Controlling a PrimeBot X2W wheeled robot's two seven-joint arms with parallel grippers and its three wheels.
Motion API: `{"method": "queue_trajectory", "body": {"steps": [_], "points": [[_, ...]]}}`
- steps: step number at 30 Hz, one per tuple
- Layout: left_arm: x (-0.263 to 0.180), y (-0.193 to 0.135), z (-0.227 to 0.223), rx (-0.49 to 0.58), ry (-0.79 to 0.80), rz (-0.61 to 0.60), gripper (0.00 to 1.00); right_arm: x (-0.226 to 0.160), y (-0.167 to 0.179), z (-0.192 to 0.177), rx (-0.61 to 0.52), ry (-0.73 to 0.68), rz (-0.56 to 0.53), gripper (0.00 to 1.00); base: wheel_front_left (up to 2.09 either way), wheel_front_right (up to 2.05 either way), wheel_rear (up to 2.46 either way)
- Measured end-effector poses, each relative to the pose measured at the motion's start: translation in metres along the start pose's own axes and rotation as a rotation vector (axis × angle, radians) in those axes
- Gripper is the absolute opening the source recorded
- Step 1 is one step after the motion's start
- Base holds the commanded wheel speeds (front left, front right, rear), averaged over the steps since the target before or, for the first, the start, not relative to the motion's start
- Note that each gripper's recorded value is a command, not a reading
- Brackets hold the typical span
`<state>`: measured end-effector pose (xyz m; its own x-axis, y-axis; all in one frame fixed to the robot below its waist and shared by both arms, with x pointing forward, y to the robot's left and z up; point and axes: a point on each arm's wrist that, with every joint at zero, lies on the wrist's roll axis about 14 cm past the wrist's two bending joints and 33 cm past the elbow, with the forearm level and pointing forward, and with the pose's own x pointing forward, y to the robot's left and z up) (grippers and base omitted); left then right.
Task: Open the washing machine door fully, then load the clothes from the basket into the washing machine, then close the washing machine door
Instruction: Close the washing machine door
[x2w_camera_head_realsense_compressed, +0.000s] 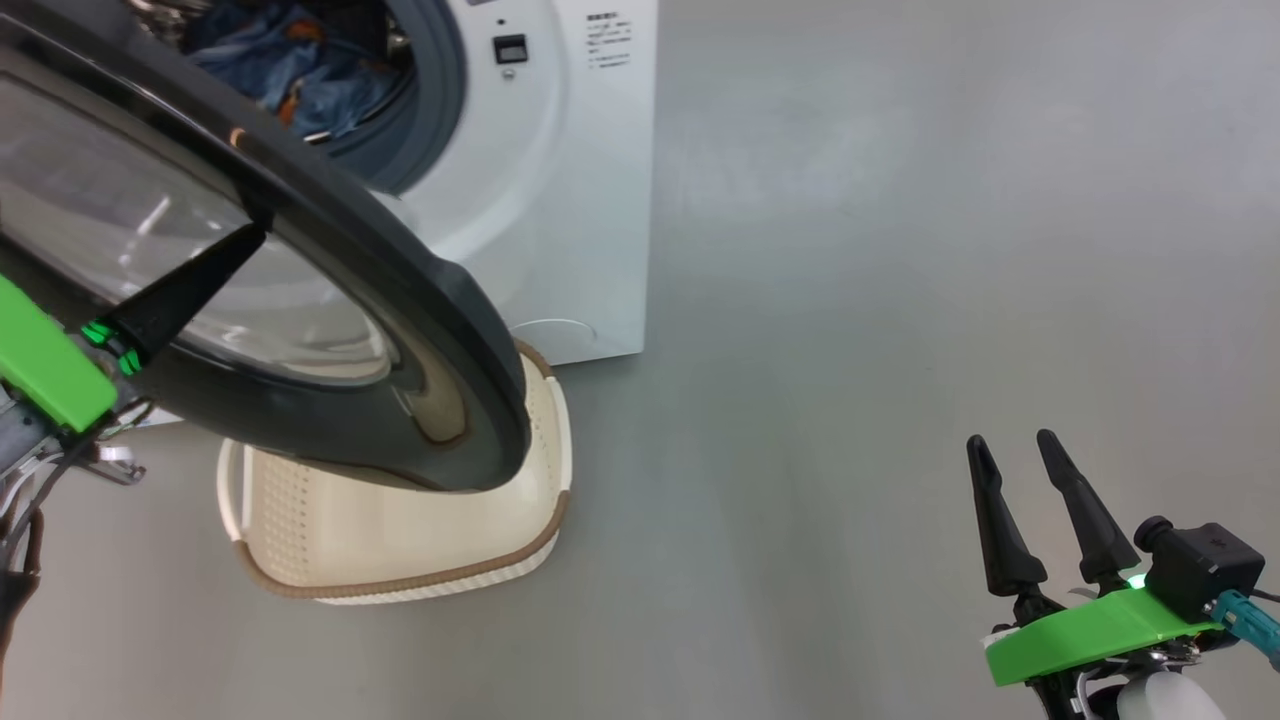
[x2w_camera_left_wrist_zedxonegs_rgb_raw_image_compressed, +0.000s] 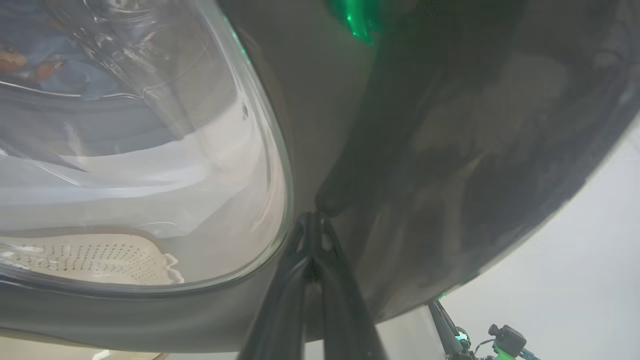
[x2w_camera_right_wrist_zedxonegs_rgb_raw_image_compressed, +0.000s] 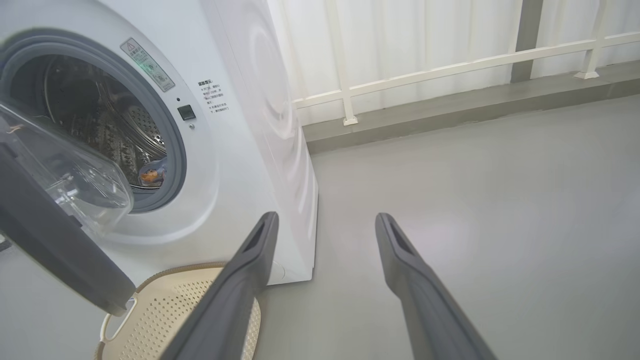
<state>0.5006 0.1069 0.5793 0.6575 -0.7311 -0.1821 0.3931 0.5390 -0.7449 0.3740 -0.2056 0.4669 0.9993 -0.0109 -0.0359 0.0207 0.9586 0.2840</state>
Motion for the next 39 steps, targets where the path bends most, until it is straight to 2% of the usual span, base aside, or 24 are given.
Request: {"method": "queue_trajectory", "body": {"steps": [7, 17, 18, 20, 21, 22, 23, 27, 39], "points": [[-0.023, 0.006, -0.003, -0.034, -0.05, 0.023, 0.0, 0.008, 0.016, -0.001, 0.005, -0.001, 0.052, 1.0, 0.0, 0.0, 0.0], [-0.059, 0.031, -0.044, -0.135, -0.076, 0.106, 0.0, 0.011, 0.033, 0.003, 0.003, -0.012, 0.109, 1.0, 0.0, 0.0, 0.0], [-0.065, 0.034, -0.051, -0.151, -0.089, 0.12, 0.18, 0.008, 0.035, 0.001, 0.003, -0.004, 0.113, 1.0, 0.0, 0.0, 0.0], [-0.07, 0.038, -0.058, -0.17, -0.103, 0.135, 0.47, 0.008, 0.037, 0.002, 0.004, -0.006, 0.121, 1.0, 0.0, 0.0, 0.0], [-0.073, 0.041, -0.061, -0.179, -0.112, 0.144, 0.71, 0.008, 0.038, 0.002, 0.004, -0.008, 0.125, 1.0, 0.0, 0.0, 0.0], [-0.076, 0.043, -0.065, -0.186, -0.121, 0.153, 0.89, 0.008, 0.04, 0.003, 0.004, -0.01, 0.129, 1.0, 0.0, 0.0, 0.0], [-0.078, 0.045, -0.068, -0.195, -0.131, 0.162, 1.0, 0.008, 0.041, 0.004, 0.004, -0.013, 0.132, 1.0, 0.0, 0.0, 0.0], [-0.089, 0.054, -0.079, -0.23, -0.178, 0.197, 1.0, 0.007, 0.043, 0.004, 0.001, -0.012, 0.143, 1.0, 0.0, 0.0, 0.0], [-0.121, 0.079, -0.095, -0.204, -0.346, 0.33, 1.0, 0.002, 0.048, -0.001, -0.014, 0.008, 0.17, 1.0, 0.0, 0.0, 0.0]]}}
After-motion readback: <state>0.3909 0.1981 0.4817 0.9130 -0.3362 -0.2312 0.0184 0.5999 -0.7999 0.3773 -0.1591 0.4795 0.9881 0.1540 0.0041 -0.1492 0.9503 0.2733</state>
